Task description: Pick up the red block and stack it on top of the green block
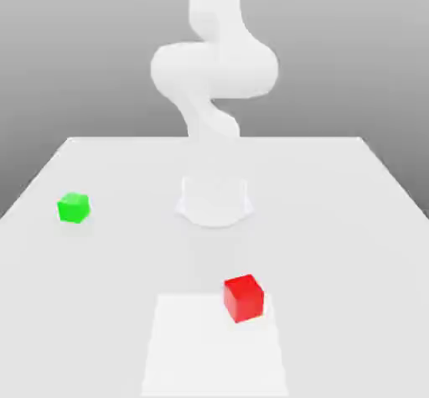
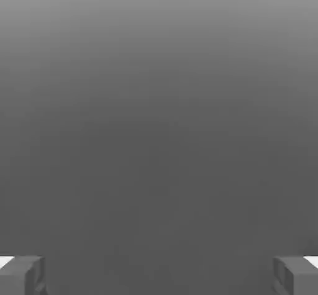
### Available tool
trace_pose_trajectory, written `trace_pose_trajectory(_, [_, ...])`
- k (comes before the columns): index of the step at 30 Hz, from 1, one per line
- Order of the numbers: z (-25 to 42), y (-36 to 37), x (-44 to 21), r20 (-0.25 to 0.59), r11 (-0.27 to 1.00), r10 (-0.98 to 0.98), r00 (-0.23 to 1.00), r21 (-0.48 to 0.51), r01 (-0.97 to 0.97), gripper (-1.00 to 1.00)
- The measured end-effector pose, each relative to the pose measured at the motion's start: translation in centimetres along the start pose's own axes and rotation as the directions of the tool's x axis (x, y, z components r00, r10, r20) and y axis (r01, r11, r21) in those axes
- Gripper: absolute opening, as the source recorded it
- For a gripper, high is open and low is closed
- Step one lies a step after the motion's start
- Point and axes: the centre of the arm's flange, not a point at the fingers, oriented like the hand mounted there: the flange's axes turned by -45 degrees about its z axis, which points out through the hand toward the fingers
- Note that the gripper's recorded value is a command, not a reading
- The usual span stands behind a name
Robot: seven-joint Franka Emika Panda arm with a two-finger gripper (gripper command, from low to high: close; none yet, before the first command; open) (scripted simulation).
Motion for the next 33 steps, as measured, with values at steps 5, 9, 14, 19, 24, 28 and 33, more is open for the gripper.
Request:
trace_pose_trajectory(5, [12.0,-1.4,-5.1,0.183,0.996,-0.085,0.979,0.036,0.08,0.0])
trace_pose_trajectory(9, [19.9,-2.5,-11.3,0.321,0.987,-0.157,0.934,0.078,0.14,0.0])
trace_pose_trajectory(14, [27.5,-3.9,-21.8,0.49,0.966,-0.258,0.833,0.152,0.21,0.0])
trace_pose_trajectory(19, [32.8,-4.7,-32.7,0.61,0.94,-0.342,0.715,0.227,0.256,0.0])
trace_pose_trajectory(24, [36.1,-4.6,-36.3,0.619,0.938,-0.346,0.705,0.232,0.257,0.0])
trace_pose_trajectory(28, [36.4,-4.7,-36.7,0.619,0.938,-0.346,0.705,0.232,0.257,-1.0])
trace_pose_trajectory(33, [36.0,-4.7,-36.3,0.619,0.938,-0.346,0.705,0.232,0.257,-1.0])
